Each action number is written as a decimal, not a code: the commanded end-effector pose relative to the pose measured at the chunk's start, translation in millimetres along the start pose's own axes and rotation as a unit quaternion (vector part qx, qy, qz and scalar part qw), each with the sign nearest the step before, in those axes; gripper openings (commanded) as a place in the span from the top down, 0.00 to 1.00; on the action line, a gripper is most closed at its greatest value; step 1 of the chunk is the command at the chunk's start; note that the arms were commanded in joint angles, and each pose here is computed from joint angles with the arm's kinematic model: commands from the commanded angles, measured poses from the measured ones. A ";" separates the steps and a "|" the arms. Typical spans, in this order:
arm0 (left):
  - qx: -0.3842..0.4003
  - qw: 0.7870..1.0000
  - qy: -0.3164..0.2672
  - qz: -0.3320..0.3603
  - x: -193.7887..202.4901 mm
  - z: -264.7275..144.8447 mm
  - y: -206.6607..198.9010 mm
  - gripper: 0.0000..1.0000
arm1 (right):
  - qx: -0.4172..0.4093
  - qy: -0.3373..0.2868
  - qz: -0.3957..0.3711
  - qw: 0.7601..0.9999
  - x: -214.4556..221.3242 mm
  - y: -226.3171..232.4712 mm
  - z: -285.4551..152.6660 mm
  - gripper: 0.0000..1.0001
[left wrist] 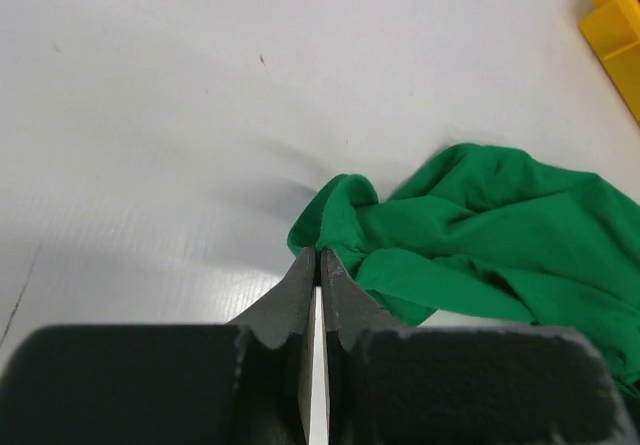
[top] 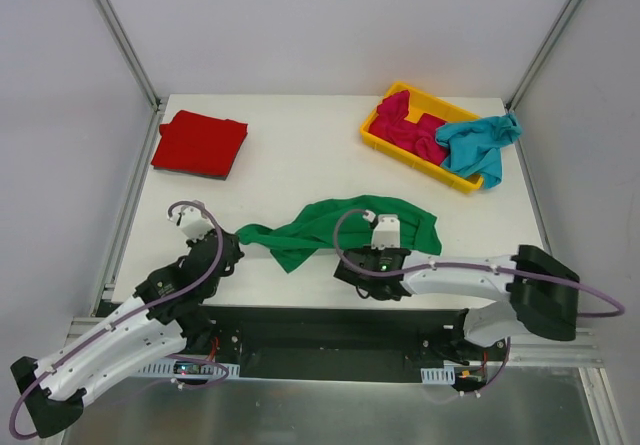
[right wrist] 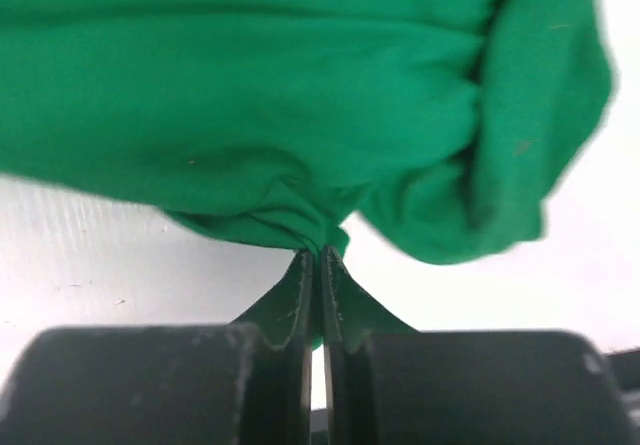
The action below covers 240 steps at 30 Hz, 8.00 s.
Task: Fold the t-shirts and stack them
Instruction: Flatten out the tshirt
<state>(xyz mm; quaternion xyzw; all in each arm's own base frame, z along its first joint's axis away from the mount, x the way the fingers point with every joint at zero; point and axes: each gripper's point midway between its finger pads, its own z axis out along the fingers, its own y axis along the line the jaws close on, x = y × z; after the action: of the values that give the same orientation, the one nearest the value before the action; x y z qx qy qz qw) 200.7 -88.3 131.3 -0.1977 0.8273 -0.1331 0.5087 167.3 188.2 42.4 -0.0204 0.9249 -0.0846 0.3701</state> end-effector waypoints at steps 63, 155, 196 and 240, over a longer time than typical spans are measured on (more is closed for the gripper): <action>-0.103 0.927 -0.326 0.154 -395.0 -68.7 -120.9 1.00 | -0.324 -0.343 -0.154 0.868 -382.5 -82.3 -262.3 1.00; -0.256 0.940 0.216 -0.058 43.0 101.0 66.1 0.44 | -0.058 -0.035 0.181 0.981 -51.0 -155.3 16.8 0.04; -0.144 0.970 0.181 -0.075 30.9 73.1 43.3 1.00 | -0.033 0.120 0.278 0.953 20.3 -145.0 5.9 0.02; -0.153 0.968 0.186 -0.068 37.6 71.3 51.1 1.00 | -0.031 0.217 0.278 0.935 42.9 -119.8 31.1 0.72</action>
<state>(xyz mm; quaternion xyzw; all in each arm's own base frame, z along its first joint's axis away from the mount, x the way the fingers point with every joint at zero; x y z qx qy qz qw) 243.5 -65.7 50.5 -0.3027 0.9008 -0.0824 0.3001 142.5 48.0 13.1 0.2397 0.9573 0.0146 0.1611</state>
